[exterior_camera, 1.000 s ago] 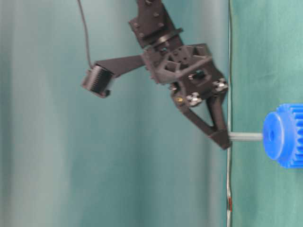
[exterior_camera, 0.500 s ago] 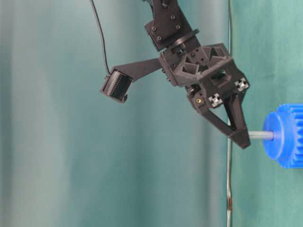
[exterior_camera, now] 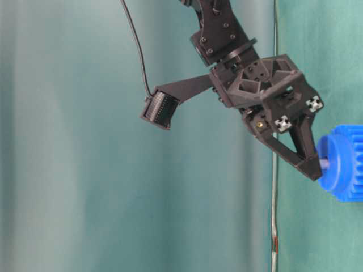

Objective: Insert the shaft placed at a random location into the center hole of the medium gear at another random location.
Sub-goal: 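Lower the shaft into the gear's center hole with the right gripper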

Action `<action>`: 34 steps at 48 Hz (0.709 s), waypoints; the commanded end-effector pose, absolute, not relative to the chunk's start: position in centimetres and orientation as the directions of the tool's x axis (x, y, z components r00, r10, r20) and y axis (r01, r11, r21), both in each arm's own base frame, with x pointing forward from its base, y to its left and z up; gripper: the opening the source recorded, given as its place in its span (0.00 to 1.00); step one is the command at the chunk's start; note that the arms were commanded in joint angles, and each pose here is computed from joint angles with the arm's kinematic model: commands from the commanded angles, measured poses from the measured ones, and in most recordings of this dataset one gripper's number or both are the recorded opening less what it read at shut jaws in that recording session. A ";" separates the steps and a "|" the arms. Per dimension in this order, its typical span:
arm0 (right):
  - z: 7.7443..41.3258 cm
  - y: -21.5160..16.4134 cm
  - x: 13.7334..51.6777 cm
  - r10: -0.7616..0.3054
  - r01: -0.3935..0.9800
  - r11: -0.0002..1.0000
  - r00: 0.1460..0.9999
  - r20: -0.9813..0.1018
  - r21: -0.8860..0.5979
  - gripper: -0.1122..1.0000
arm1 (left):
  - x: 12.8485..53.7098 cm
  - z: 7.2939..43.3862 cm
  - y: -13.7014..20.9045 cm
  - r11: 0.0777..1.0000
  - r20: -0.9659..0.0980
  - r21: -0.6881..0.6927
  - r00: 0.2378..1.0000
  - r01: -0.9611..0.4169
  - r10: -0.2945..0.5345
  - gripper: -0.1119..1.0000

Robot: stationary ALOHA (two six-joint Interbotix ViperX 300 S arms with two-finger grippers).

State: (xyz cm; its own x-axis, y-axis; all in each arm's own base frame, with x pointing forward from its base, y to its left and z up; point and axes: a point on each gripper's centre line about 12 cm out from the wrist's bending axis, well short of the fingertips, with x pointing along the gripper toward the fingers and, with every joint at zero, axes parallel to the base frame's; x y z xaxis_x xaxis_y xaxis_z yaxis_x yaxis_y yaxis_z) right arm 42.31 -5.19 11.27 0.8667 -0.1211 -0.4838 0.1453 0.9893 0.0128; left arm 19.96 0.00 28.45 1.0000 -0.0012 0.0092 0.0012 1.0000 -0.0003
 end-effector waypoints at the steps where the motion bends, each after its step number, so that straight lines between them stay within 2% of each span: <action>1: 12.7 -5.0 43.0 -0.120 0.144 0.989 0.890 -0.439 0.022 0.22 | 20.2 29.0 0.0 1.000 0.023 0.000 1.000 0.002 -0.002 0.10; 34: 11.9 -5.0 42.9 -0.120 0.146 0.989 0.881 -0.457 0.022 0.22 | 20.2 29.0 0.0 1.000 0.021 0.000 1.000 0.002 -0.002 0.10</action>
